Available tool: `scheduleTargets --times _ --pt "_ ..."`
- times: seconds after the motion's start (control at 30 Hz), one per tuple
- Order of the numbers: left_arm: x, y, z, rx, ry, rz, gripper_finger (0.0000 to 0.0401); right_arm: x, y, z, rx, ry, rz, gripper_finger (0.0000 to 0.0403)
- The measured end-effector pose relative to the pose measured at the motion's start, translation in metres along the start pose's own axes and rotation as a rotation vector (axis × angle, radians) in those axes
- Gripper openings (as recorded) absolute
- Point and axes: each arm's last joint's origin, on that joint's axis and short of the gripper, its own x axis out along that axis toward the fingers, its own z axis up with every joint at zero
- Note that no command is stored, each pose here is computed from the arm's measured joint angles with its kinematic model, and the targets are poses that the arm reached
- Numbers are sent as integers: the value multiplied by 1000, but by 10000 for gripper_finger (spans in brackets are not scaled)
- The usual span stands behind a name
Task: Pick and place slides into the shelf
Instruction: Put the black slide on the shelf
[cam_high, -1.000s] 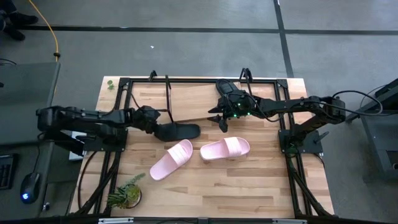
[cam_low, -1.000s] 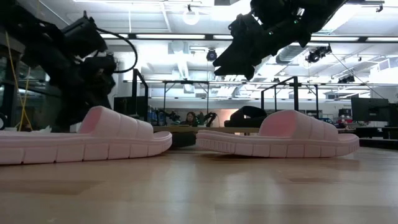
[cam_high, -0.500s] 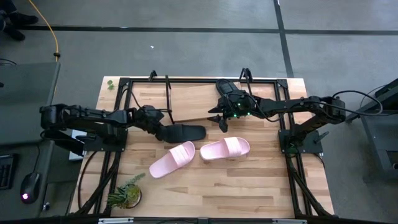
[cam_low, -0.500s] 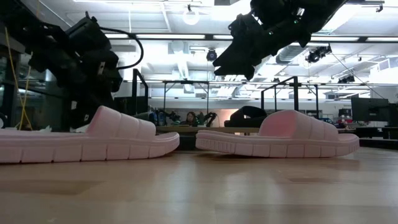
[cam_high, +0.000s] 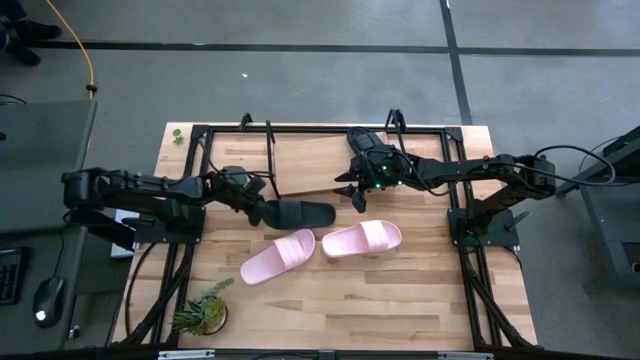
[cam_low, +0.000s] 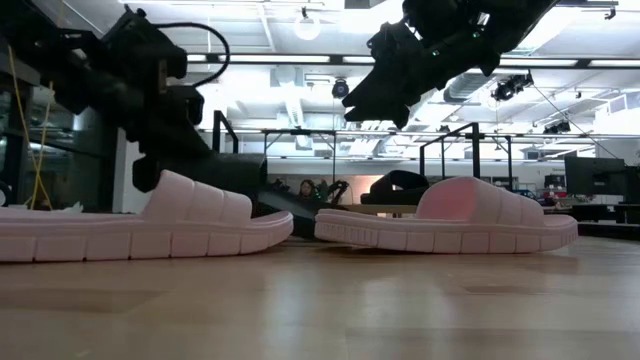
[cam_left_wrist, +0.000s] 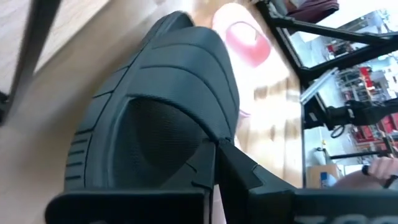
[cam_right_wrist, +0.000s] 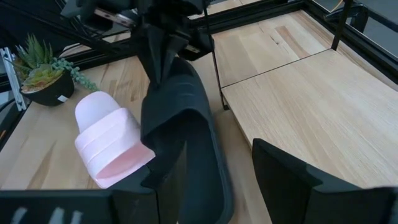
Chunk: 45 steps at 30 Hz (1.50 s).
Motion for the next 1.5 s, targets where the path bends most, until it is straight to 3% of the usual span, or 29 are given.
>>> scheduleTargets --times 0.3,0.5,0.77,0.9,1.5 --pt "-9 -10 5 29 -44 -43 1 0 3 -3 -30 26 34 177" --pt "-10 -11 6 32 -49 -48 0 10 23 -11 -264 55 80 177" --pt "-10 -11 6 28 -45 -53 0 18 49 -16 -638 39 -155 177" --pt "-10 -11 6 28 -45 -53 0 19 56 -16 -706 37 -239 177" --pt "-10 -13 6 24 -46 -71 0 69 53 -43 -890 -7 -298 177"
